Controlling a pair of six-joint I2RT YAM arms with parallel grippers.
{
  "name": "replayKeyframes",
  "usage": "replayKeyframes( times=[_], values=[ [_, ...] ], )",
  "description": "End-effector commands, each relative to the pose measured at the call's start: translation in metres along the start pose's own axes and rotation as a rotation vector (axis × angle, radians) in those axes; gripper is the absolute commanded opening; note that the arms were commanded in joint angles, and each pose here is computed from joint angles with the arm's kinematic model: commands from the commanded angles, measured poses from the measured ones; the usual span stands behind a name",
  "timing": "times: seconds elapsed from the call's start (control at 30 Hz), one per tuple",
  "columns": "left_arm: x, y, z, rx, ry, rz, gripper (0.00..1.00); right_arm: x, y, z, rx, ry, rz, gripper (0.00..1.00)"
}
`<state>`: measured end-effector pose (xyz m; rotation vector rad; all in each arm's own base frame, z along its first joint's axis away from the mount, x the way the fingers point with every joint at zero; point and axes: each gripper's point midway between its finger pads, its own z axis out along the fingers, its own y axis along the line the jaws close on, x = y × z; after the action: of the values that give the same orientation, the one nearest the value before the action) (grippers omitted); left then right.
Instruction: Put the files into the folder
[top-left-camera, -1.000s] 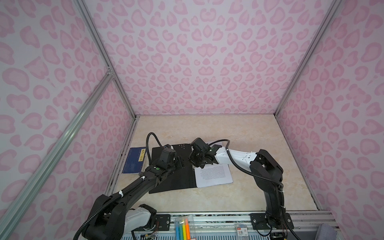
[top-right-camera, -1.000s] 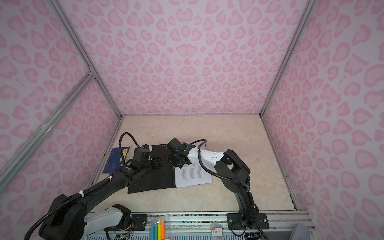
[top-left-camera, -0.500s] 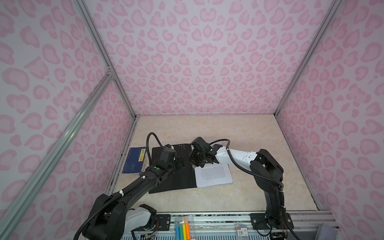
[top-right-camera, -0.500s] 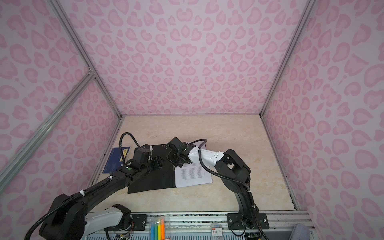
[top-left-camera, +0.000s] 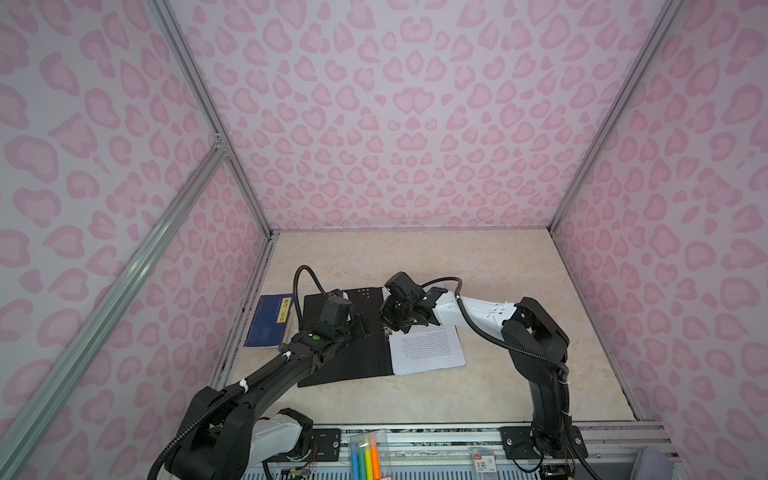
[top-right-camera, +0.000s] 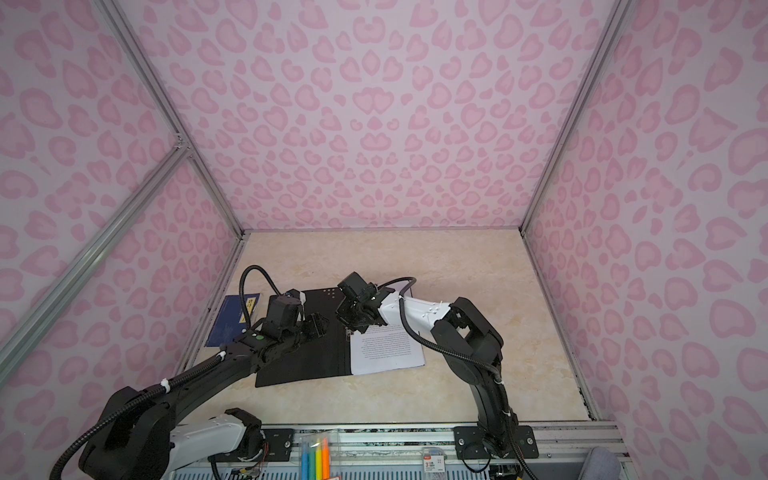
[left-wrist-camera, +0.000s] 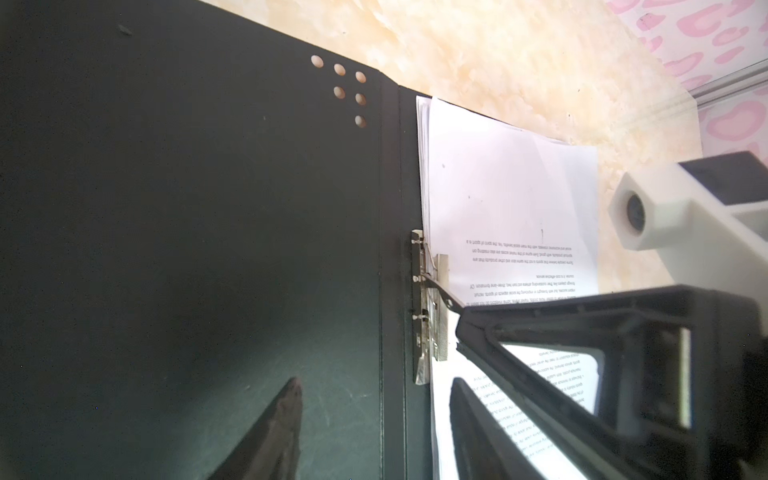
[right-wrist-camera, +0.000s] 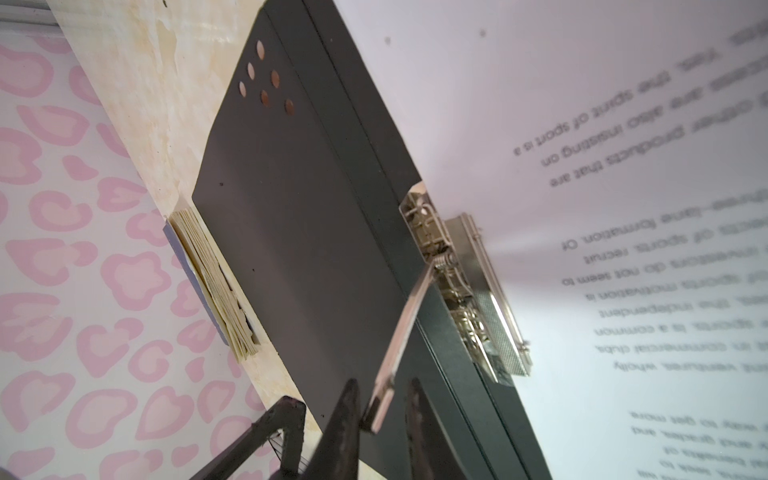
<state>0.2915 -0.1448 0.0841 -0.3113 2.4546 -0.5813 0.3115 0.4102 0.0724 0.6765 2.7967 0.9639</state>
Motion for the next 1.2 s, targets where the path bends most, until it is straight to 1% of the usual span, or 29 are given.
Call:
replayKeyframes(
  times=[0.0, 0.73, 0.97, 1.03, 1.1, 1.17],
  values=[
    [-0.003, -0.003, 0.001, 0.017, -0.013, 0.005, 0.58, 0.0, 0.001, -0.001, -0.012, -0.003, 0.004, 0.21],
    [-0.002, -0.006, 0.002, 0.029, -0.005, 0.009, 0.58, -0.004, -0.002, -0.006, -0.027, -0.006, 0.019, 0.16],
    [-0.001, -0.007, 0.004, 0.036, 0.002, 0.012, 0.58, -0.003, -0.003, -0.006, -0.039, -0.004, 0.026, 0.09],
    [-0.001, -0.01, 0.005, 0.053, 0.01, 0.024, 0.58, -0.001, -0.004, -0.006, -0.044, 0.0, 0.032, 0.06],
    [0.0, -0.016, 0.007, 0.074, 0.027, 0.039, 0.58, 0.001, -0.005, -0.006, -0.051, 0.003, 0.034, 0.0],
    [0.002, -0.021, 0.011, 0.09, 0.055, 0.044, 0.58, 0.003, -0.008, -0.007, -0.057, 0.001, 0.035, 0.0]
  ],
)
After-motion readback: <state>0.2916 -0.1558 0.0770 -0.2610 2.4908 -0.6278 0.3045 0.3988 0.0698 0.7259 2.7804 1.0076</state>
